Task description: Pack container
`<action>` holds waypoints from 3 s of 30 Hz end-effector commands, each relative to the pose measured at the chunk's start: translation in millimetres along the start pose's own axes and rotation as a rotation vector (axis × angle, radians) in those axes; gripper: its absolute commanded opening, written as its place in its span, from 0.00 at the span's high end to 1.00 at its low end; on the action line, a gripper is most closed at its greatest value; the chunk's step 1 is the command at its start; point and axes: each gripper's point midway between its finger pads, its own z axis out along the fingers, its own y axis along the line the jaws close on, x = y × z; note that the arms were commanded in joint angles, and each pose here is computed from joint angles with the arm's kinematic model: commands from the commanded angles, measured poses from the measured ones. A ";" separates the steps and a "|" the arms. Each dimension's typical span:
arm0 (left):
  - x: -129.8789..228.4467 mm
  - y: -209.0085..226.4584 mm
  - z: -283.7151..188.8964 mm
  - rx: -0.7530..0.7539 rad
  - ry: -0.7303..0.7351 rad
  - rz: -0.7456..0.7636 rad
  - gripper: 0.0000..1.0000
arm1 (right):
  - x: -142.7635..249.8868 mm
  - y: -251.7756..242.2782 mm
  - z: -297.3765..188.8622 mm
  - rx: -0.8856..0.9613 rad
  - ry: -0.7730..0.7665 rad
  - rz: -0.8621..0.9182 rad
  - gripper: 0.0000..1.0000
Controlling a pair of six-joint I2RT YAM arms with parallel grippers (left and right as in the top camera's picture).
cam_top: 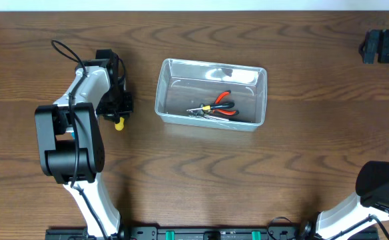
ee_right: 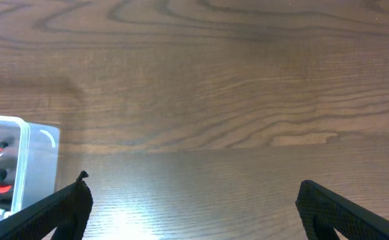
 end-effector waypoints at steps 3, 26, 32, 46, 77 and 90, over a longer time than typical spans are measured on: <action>11.9 -6.5 11.2 0.042 0.048 -0.008 0.74 | -1.0 4.3 -1.9 -0.010 -0.006 0.007 0.01; 14.5 -6.2 10.4 0.040 0.058 -0.008 0.92 | -1.1 4.1 -1.9 -0.010 -0.007 0.007 0.01; 14.2 -4.8 5.1 0.033 0.049 -0.008 0.93 | -1.4 4.2 -1.9 -0.010 -0.008 0.007 0.01; 2.9 4.1 -58.1 -0.010 -0.129 0.000 0.94 | -1.2 4.0 -1.9 -0.010 -0.007 0.007 0.01; 10.9 -225.3 -164.4 0.016 -0.603 1.248 0.94 | -1.1 4.3 -1.9 -0.010 -0.007 0.007 0.01; 9.5 -230.9 -67.2 0.033 -0.357 1.260 0.94 | -1.3 4.0 -1.9 -0.009 -0.007 0.007 0.01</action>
